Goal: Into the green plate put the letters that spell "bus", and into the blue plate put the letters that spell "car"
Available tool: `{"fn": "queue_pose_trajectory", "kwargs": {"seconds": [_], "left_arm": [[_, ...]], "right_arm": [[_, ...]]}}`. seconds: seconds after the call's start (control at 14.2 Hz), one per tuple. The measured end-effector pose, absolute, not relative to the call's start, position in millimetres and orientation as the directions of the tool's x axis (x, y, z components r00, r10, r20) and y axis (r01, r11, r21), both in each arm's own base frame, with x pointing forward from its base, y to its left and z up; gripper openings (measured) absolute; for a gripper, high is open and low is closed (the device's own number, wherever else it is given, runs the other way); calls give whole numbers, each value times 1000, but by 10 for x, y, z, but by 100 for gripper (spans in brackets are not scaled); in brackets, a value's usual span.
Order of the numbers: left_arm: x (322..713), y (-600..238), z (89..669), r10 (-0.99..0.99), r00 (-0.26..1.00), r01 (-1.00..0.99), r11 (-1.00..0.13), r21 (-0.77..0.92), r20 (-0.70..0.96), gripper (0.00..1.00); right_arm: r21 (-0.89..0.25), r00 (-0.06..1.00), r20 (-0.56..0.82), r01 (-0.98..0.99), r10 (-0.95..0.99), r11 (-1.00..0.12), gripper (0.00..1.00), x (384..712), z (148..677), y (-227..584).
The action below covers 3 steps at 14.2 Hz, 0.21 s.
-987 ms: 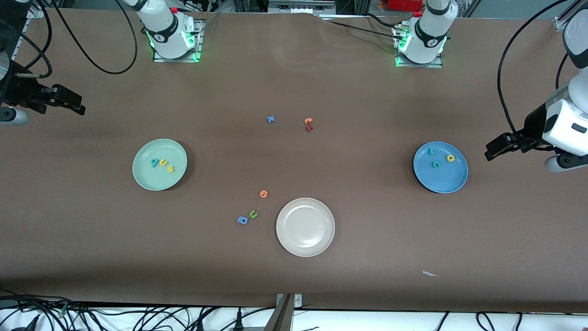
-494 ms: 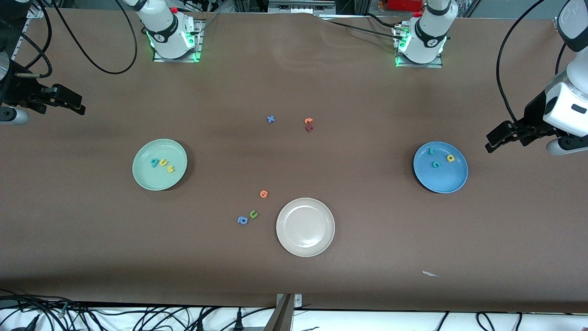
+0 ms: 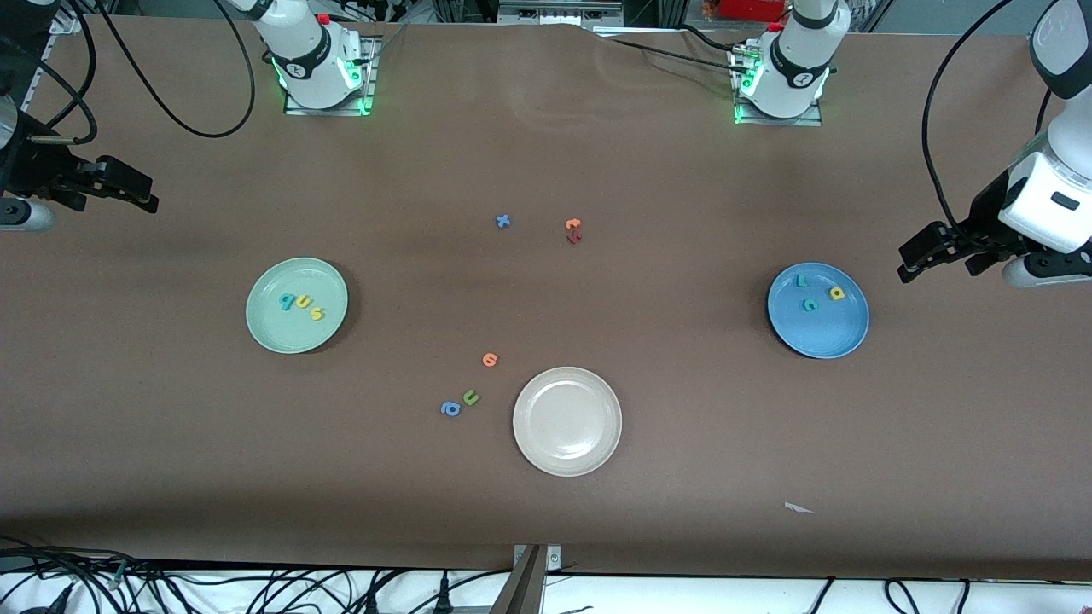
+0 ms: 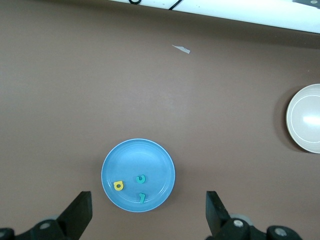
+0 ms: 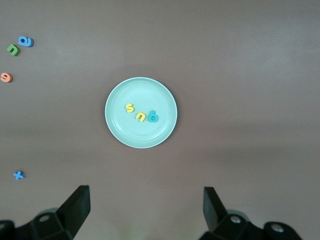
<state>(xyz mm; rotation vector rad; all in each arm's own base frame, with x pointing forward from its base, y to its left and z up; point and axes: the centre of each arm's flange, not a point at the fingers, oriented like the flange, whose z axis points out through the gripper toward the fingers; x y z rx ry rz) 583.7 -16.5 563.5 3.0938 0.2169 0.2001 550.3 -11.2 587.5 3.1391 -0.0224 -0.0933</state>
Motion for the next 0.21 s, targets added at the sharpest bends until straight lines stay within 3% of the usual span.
{"fn": "queue_pose_trajectory", "kwargs": {"seconds": [0.21], "left_arm": [[5842,-165,5665,132,982,127,-991,42,132,100]], "right_arm": [[1,998,-59,-14,-14,-1000,100,5503,5875,-112]]}}
